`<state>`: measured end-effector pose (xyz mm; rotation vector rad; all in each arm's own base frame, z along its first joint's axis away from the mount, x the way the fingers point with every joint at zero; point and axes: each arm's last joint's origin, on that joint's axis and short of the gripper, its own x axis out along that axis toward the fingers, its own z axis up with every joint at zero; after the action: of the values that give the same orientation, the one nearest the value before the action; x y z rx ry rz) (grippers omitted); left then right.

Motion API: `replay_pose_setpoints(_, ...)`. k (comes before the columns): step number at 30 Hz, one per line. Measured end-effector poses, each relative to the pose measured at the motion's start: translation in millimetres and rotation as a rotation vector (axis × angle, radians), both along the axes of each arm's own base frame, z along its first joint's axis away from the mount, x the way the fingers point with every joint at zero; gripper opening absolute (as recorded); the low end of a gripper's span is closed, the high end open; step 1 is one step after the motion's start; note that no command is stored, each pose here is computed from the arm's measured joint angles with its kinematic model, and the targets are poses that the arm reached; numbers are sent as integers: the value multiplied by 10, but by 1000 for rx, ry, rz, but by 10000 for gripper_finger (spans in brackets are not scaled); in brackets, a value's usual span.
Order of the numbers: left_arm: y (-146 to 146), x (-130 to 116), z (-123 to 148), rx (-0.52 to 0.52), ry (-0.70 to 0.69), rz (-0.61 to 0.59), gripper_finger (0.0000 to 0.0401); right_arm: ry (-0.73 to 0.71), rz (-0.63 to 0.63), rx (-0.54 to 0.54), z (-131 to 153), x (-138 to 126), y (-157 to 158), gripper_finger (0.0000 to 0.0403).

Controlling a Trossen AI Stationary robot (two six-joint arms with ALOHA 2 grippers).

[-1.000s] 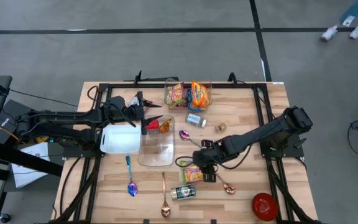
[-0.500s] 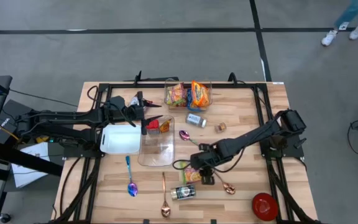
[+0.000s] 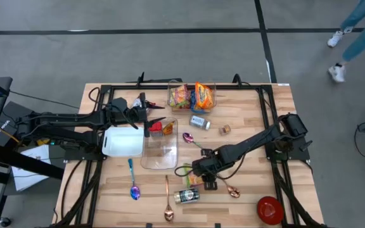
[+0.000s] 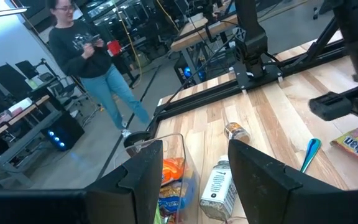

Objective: Pick & Place Food Item
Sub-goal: Put the green noodle pack into the top transparent bin

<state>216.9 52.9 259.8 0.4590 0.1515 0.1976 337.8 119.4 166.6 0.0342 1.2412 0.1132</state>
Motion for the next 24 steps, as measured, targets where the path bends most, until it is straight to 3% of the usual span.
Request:
replay_pose_setpoints(9, 0, 1, 8, 2, -8, 0, 176, 6, -14, -17, 3, -14, -9, 154)
replay_pose_setpoints(24, 0, 1, 7, 1, -7, 0, 176, 23, -15, 5, 1, -18, -18, 5)
